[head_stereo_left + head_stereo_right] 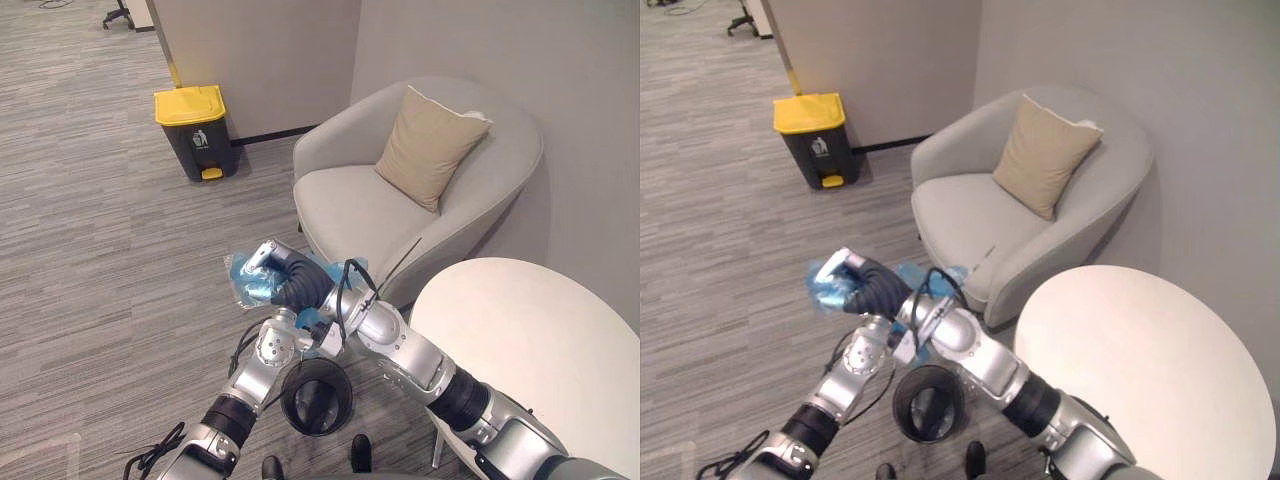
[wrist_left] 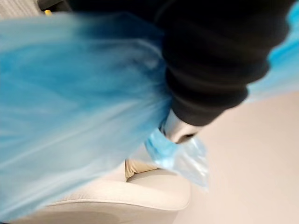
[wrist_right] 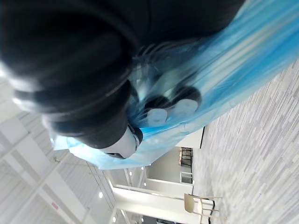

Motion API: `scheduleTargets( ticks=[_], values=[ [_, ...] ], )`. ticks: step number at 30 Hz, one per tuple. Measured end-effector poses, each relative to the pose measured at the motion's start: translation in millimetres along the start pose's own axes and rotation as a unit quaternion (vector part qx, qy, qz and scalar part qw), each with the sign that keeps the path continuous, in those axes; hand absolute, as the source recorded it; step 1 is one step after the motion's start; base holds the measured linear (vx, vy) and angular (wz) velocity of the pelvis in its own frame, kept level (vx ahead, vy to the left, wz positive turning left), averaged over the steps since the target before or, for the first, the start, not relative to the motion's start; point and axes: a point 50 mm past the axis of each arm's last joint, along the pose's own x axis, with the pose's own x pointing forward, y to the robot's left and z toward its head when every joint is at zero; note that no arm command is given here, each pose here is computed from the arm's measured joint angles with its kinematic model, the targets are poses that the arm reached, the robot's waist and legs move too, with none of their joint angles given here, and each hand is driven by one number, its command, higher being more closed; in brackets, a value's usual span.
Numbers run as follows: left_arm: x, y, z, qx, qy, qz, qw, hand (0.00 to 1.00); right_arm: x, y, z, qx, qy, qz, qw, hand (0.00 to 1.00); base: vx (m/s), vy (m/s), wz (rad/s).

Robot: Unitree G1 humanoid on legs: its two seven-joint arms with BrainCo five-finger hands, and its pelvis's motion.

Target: Gather rubbish on tea table into small bin, then transfer packed bag to large trash can.

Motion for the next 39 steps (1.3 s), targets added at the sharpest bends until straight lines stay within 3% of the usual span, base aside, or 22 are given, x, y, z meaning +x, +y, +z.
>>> scheduleTargets(
  ticks=[6,9,10,14,20,25,30,31,33,39],
  values=[
    [-1.2,7.6,-2.4,-0.061,0.016,0.04,0.997,1.0,-5.4,-0.8,-3.6,-0.075,0.005,-0.025,0.997,0.0,0.0,0.0,0.0],
    [-7.7,10.3,-4.3,-0.077,0.018,0.051,0.996,1.0,-12.4,-9.2,-5.4,-0.152,0.013,-0.062,0.986,0.0,0.0,0.0,0.0],
    [-12.6,14.2,-7.8,-0.086,0.024,0.063,0.994,1.0,-18.2,-14.5,-7.5,-0.204,0.023,-0.084,0.975,0.0,0.0,0.0,0.0],
    [-19.9,19.1,-15.4,-0.089,0.037,0.076,0.992,1.0,-31.8,-24.0,-15.9,-0.287,0.052,-0.121,0.949,0.0,0.0,0.0,0.0],
    [-42.8,32.3,-35.0,-0.107,0.072,0.116,0.985,1.0,-69.2,-43.3,-22.2,-0.341,0.092,-0.18,0.918,0.0,0.0,0.0,0.0],
    [-60.6,39.8,-51.8,-0.127,0.108,0.144,0.976,1.0,-101.5,-51.0,-43.8,-0.29,0.157,-0.231,0.915,0.0,0.0,0.0,0.01],
    [-82.4,42.9,-81.1,-0.138,0.173,0.154,0.963,1.0,-146.3,-44.5,-102.5,-0.116,0.285,-0.287,0.907,0.0,0.0,-0.005,0.14],
    [-95.9,44.8,-97.4,-0.139,0.211,0.164,0.953,1.0,-156.9,-35.7,-122.1,-0.052,0.321,-0.294,0.899,0.0,0.0,-0.012,0.08],
    [-104.4,45.6,-106.7,-0.145,0.234,0.17,0.946,1.0,-164.5,-31.8,-131.4,-0.023,0.339,-0.299,0.892,0.0,0.0,-0.004,0.02],
    [-148.1,33.1,-143.0,-0.172,0.339,0.175,0.908,1.0,-215.0,-7.4,-171.2,0.07,0.459,-0.327,0.823,0.0,0.01,0.004,0.21]
  ],
)
